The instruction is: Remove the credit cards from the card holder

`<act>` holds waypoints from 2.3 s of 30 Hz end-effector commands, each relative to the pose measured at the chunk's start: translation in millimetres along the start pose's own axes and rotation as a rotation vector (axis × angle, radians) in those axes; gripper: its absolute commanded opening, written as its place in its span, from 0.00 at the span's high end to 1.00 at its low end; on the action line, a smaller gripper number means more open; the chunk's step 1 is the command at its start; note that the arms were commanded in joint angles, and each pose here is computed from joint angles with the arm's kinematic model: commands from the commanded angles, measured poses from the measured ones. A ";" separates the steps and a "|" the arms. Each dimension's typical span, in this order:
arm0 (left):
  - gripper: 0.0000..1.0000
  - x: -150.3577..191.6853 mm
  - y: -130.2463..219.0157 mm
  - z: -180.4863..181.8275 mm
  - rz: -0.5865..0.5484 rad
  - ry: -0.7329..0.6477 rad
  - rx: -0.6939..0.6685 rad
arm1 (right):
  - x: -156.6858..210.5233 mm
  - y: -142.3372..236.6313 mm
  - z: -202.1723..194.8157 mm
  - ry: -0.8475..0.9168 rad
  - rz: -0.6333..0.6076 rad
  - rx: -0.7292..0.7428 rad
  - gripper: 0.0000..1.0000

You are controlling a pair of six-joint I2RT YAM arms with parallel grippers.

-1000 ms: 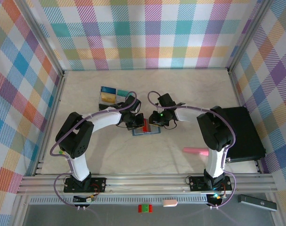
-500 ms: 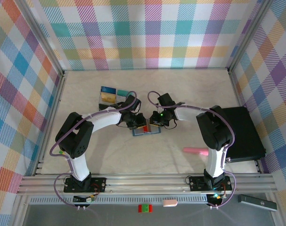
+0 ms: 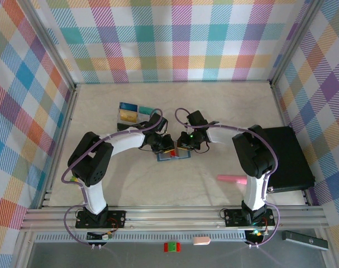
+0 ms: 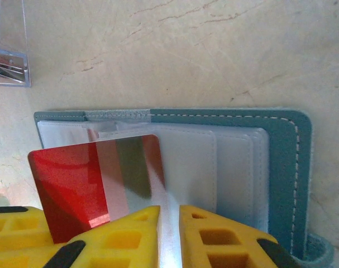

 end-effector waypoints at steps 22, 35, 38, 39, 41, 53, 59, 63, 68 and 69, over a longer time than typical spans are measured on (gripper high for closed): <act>1.00 19.7 106.3 8.1 -0.245 -0.128 -0.247 | -5.5 26.8 14.7 0.054 -0.072 0.002 0.77; 1.00 22.4 174.0 43.0 -0.569 0.018 -0.288 | -9.6 97.9 41.5 0.125 -0.319 0.029 0.34; 1.00 19.4 175.4 43.9 -0.597 0.061 -0.264 | -11.0 112.5 43.4 0.132 -0.368 0.084 0.25; 1.00 17.7 175.6 43.5 -0.606 0.086 -0.266 | -11.6 117.5 44.5 0.130 -0.383 0.105 0.22; 1.00 13.7 171.5 41.8 -0.608 0.134 -0.253 | -13.7 125.2 46.6 0.135 -0.410 0.129 0.18; 1.00 -20.3 130.5 26.2 -0.643 0.477 -0.242 | -20.8 138.7 42.0 0.226 -0.465 0.213 0.01; 1.00 -21.1 129.4 22.9 -0.733 0.635 -0.347 | -26.7 147.7 32.3 0.273 -0.473 0.253 0.01; 1.00 -20.3 122.8 26.8 -0.736 0.751 -0.362 | -29.9 153.7 27.4 0.284 -0.479 0.261 0.01; 1.00 -27.5 104.4 22.6 -0.708 0.837 -0.309 | -36.3 153.5 22.5 0.307 -0.462 0.249 0.01; 1.00 -29.1 101.2 20.9 -0.707 0.844 -0.296 | -37.7 153.9 20.9 0.298 -0.458 0.241 0.01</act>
Point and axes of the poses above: each hand's point on the last joint's axis, 136 mm out from that joint toward the fingers, its own y axis back along the fingers, its own z axis along the line the jaws close on, x = y × z, the point moved 10 cm from there along y, back along the fingers, and after that the axes turned 3 degrees about y, right-handed, at the moved point
